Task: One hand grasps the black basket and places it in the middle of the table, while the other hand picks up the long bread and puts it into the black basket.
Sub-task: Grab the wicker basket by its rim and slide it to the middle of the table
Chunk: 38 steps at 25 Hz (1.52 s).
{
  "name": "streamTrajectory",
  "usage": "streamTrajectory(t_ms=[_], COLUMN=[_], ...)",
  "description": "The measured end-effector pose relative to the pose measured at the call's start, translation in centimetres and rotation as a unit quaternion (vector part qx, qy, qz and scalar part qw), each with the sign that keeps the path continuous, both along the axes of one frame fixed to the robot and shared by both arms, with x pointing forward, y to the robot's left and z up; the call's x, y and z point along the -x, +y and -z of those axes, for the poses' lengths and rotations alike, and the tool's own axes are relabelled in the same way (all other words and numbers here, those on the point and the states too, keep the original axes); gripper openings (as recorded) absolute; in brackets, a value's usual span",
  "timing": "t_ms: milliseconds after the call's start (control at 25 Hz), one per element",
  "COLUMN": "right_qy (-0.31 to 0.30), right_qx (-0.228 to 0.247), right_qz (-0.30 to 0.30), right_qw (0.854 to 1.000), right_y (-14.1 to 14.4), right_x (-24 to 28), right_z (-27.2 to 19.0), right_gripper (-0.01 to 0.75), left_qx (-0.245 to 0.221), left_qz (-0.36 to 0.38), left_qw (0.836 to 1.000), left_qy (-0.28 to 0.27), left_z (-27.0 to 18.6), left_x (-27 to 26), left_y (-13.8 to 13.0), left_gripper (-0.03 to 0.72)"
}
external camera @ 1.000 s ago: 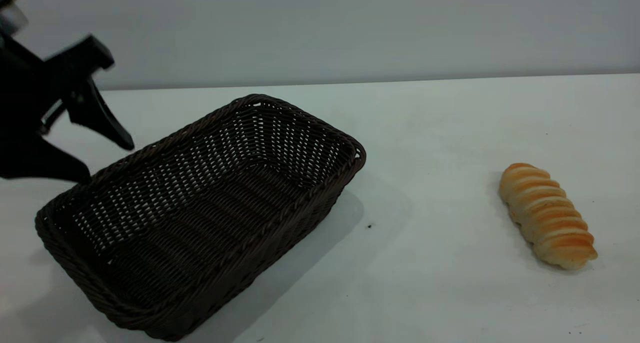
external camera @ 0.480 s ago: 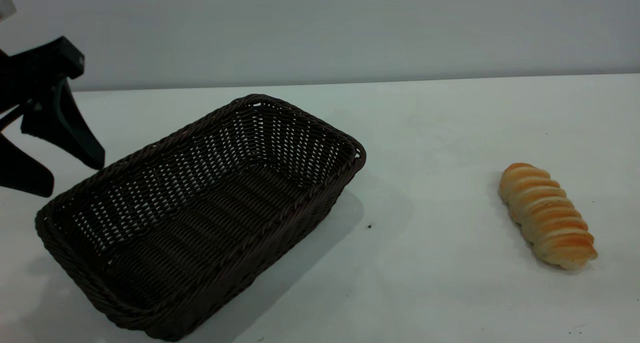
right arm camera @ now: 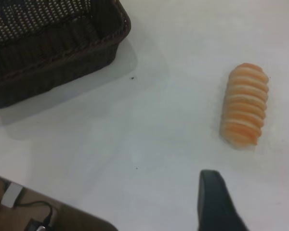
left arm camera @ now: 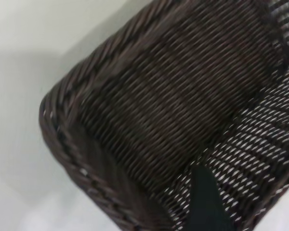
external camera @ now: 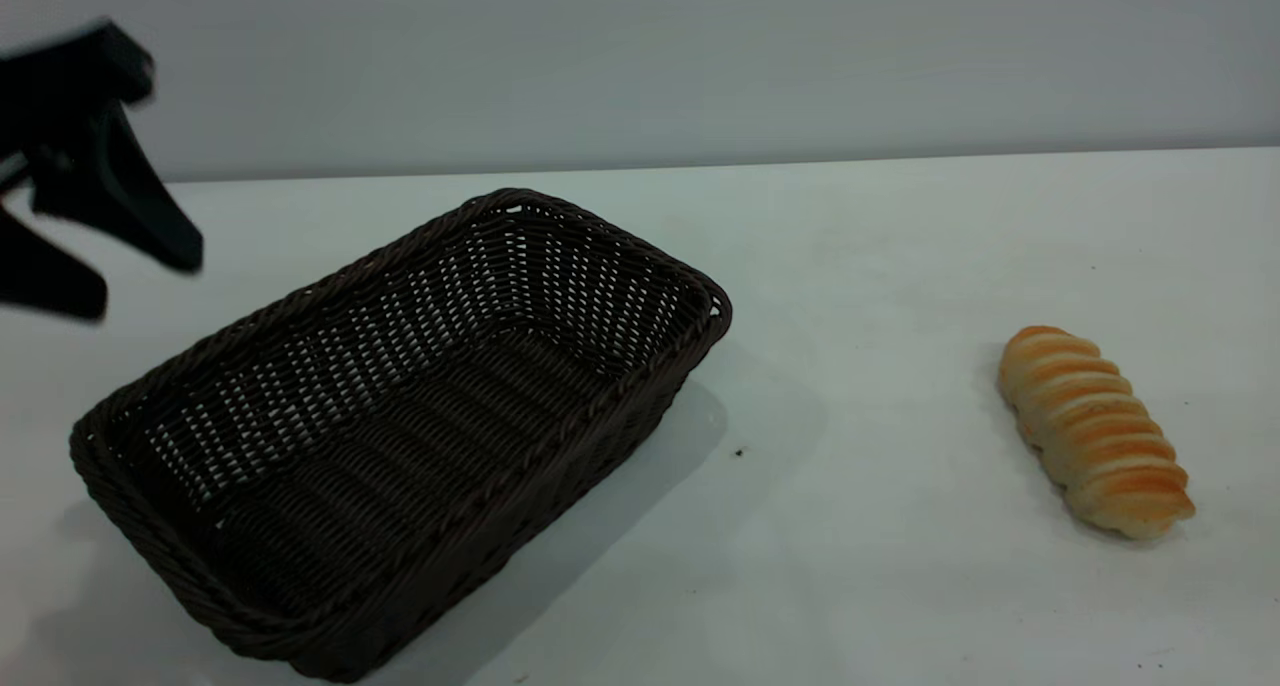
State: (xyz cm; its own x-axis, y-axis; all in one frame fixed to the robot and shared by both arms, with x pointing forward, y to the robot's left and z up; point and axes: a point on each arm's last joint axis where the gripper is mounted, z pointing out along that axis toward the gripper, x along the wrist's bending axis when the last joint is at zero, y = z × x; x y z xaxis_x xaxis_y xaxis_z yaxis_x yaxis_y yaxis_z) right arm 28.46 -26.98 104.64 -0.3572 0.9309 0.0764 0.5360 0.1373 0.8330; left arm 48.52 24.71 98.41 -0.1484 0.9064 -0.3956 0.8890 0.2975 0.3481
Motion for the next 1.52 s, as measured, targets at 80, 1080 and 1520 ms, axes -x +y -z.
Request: streamTrajectory(t_ms=[80, 1080, 1520], right_qy=[0.0, 0.0, 0.0], right_qx=[0.0, 0.0, 0.001], right_qz=[0.0, 0.0, -0.001], right_qw=[1.0, 1.0, 1.0], right_y=[0.0, 0.0, 0.0], right_x=[0.0, 0.0, 0.0], right_z=[0.0, 0.0, 0.0], right_gripper=[0.373, 0.347, 0.347], left_qx=[0.015, -0.035, -0.022], left_qz=[-0.028, -0.234, -0.246], left_qw=[0.999, 0.965, 0.965], left_qy=[-0.025, 0.111, 0.088], left_z=[-1.6, 7.3, 7.8], left_x=[0.5, 4.4, 3.6], left_y=[0.3, 3.3, 3.3], left_gripper=[0.513, 0.472, 0.395])
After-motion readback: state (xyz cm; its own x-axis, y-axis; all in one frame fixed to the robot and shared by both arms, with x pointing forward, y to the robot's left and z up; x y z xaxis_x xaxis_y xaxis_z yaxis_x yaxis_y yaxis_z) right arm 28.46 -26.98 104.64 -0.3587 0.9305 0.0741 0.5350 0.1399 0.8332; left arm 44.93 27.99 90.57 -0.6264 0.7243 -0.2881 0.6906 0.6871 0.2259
